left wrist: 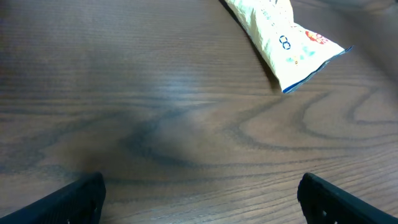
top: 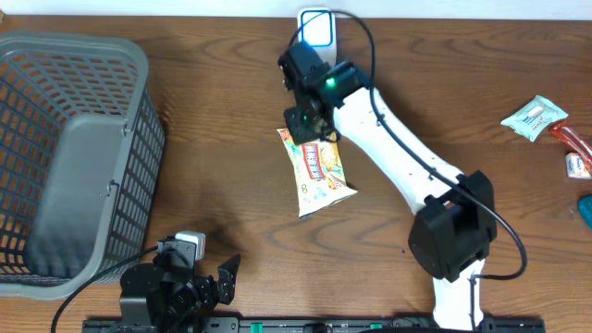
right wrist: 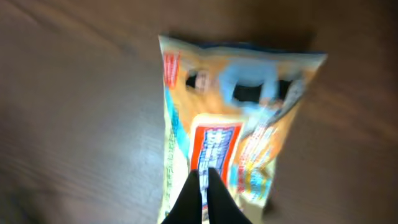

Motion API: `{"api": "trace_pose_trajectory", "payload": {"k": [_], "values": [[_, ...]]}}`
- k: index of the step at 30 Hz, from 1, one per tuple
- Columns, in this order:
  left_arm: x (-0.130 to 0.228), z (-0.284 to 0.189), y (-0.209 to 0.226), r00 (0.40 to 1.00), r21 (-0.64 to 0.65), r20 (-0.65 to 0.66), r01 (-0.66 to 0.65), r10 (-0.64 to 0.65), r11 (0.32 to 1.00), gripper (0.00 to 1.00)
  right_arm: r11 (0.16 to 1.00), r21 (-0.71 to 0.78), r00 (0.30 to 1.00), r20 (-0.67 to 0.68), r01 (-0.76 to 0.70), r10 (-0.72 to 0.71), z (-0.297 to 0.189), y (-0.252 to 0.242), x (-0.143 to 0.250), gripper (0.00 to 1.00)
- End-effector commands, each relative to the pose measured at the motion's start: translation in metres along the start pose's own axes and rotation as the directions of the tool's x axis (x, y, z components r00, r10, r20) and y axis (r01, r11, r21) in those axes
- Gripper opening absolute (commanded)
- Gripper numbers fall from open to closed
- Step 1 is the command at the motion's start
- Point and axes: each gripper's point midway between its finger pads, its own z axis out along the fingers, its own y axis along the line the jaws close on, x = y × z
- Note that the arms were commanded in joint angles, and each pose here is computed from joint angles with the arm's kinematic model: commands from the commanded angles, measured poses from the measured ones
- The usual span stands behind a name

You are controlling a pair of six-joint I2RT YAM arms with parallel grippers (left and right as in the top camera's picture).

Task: Scan the item barcode
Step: 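Lift and rotate the yellow snack bag with the right gripper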

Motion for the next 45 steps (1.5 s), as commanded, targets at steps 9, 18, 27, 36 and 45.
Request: {"api": "trace_pose_trajectory", "payload": {"k": [9, 18, 27, 36, 45], "values": [[0.003, 0.0, -0.002, 1.0, 0.011, -0.011, 0.002, -0.002, 1.0, 0.99, 0.999, 0.048, 0.958, -0.285, -0.026, 0.038, 0.094, -0.012, 0.101, 0.01], [0.003, 0.0, -0.002, 1.0, 0.011, -0.011, 0.002, -0.002, 1.0, 0.99, 1.0, 0.007, 0.981, -0.194, 0.02, -0.018, 0.019, -0.003, 0.068, 0.01], [0.003, 0.0, -0.002, 1.0, 0.011, -0.011, 0.002, -0.002, 1.0, 0.99, 0.997, 0.073, 0.981, -0.193, 0.032, -0.017, -0.011, -0.019, 0.085, 0.01], [0.003, 0.0, -0.002, 1.0, 0.011, -0.011, 0.002, -0.002, 1.0, 0.99, 0.953, 0.271, 0.932, -0.293, -0.134, 0.214, 0.07, -0.065, 0.176, 0.01], [0.003, 0.0, -0.002, 1.0, 0.011, -0.011, 0.002, -0.002, 1.0, 0.99, 0.896, 0.375, 0.934, -0.164, -0.239, 0.318, 0.031, -0.095, 0.132, 0.01]]}}
